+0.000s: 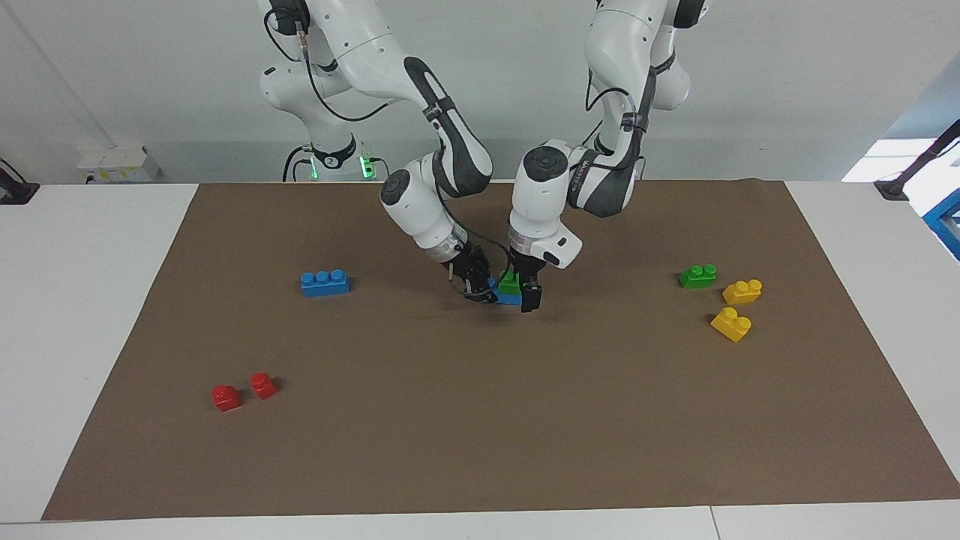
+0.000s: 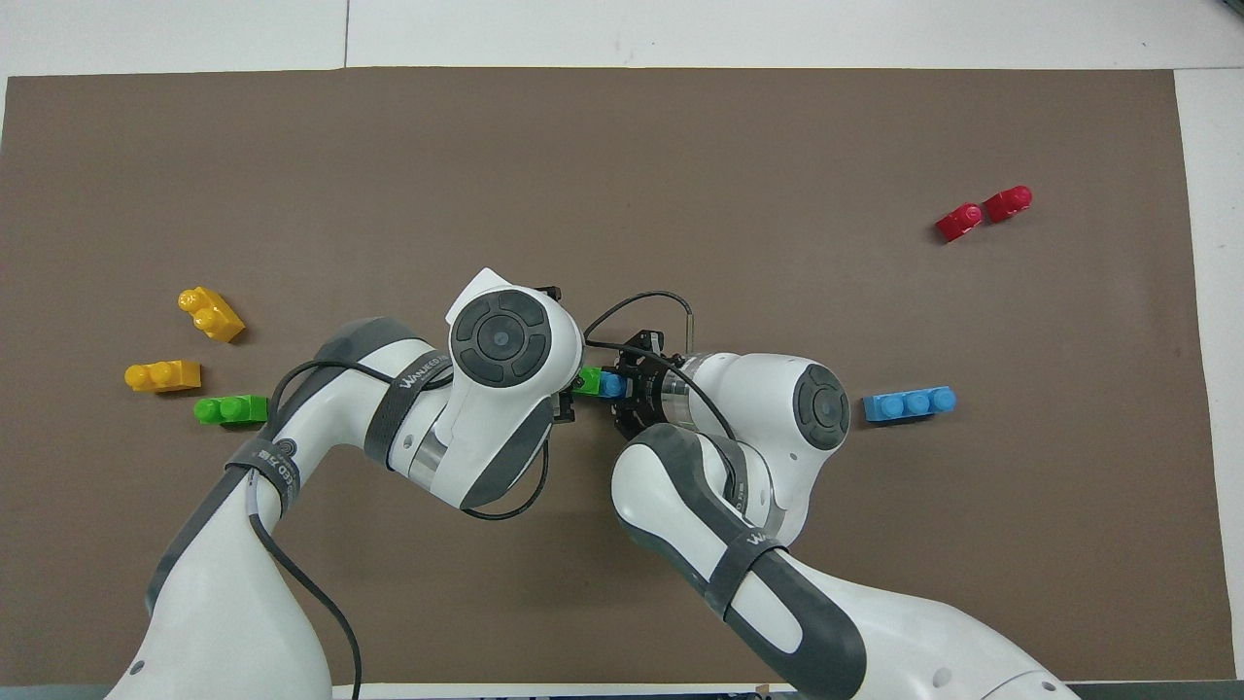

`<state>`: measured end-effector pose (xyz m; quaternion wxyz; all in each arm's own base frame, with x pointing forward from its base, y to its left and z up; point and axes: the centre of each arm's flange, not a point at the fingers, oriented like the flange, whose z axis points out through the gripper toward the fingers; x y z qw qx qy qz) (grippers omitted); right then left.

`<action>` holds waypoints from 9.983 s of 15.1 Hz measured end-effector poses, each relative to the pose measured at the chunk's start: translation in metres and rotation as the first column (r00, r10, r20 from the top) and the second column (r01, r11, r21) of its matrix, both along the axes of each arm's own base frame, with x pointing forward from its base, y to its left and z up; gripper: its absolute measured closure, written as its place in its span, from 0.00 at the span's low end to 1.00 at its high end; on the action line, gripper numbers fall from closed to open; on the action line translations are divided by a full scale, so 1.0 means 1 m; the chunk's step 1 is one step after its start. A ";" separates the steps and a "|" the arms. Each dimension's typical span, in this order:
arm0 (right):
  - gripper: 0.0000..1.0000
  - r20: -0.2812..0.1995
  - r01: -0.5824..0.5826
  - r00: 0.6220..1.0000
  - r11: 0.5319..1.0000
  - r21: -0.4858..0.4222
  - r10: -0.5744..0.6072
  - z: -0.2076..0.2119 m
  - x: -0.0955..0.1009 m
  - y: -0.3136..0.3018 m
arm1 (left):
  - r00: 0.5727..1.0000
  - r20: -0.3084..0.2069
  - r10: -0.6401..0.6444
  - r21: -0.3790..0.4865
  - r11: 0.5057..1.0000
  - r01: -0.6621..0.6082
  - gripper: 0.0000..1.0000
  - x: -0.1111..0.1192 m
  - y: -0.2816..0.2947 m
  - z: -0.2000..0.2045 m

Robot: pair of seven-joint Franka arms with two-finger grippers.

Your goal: Remove green block with left arm and hold with right

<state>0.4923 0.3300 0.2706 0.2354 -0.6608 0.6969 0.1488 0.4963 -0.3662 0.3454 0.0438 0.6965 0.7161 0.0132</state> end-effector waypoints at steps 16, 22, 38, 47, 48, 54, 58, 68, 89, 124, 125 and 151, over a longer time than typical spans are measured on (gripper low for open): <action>0.64 0.025 0.017 1.000 1.000 -0.003 -0.016 0.001 0.011 -0.004 | 1.000 -0.014 -0.023 0.010 1.000 0.023 0.63 -0.007 0.001 -0.007; 0.64 0.040 0.016 0.999 1.000 0.009 -0.016 0.008 0.016 0.000 | 1.000 -0.007 -0.012 0.008 1.000 0.012 0.63 0.001 0.007 0.024; 0.64 0.049 -0.067 0.996 0.998 -0.010 0.068 -0.001 0.005 0.004 | 0.954 -0.054 -0.294 0.064 0.953 0.297 0.64 0.081 0.212 0.077; 0.64 0.064 -0.091 0.994 0.996 -0.017 0.092 0.000 0.004 0.000 | 0.822 -0.056 -0.566 0.079 0.818 0.569 0.64 0.079 0.326 0.025; 0.64 0.065 -0.093 0.993 0.996 -0.018 0.094 0.000 0.004 0.000 | 0.803 -0.061 -0.593 0.078 0.799 0.596 0.64 0.078 0.331 0.023; 0.64 0.077 -0.113 0.990 0.993 -0.024 0.114 0.000 0.003 -0.001 | 0.711 -0.061 -0.700 0.085 0.706 0.703 0.64 0.074 0.336 -0.005; 0.64 0.078 -0.114 0.990 0.993 -0.025 0.116 0.000 0.003 -0.003 | 0.648 -0.070 -0.758 0.080 0.643 0.761 0.64 0.073 0.337 -0.028; 0.64 0.085 -0.127 0.988 0.991 -0.030 0.129 0.000 0.002 -0.004 | 0.483 -0.076 -0.872 0.085 0.477 0.875 0.15 0.076 0.338 -0.033; 0.64 0.001 -0.139 0.990 0.990 0.027 0.139 0.002 0.027 -0.067 | 0.137 -0.090 -0.986 0.108 0.127 0.986 0.00 0.064 0.344 0.220; 0.64 0.036 -0.351 0.934 0.932 -0.092 0.356 0.027 0.130 -0.356 | 0.023 -0.103 -0.994 0.028 0.021 0.999 0.00 0.018 0.343 0.319; 0.64 0.038 -0.353 0.933 0.930 -0.099 0.358 0.023 0.128 -0.355 | 0.023 -0.103 -0.994 0.025 0.021 0.999 0.00 0.018 0.343 0.317; 0.00 0.025 -0.774 0.509 0.470 -0.424 0.861 0.271 0.059 -0.288 | 0.019 -0.085 -0.996 0.019 0.017 1.000 0.00 0.018 0.340 0.315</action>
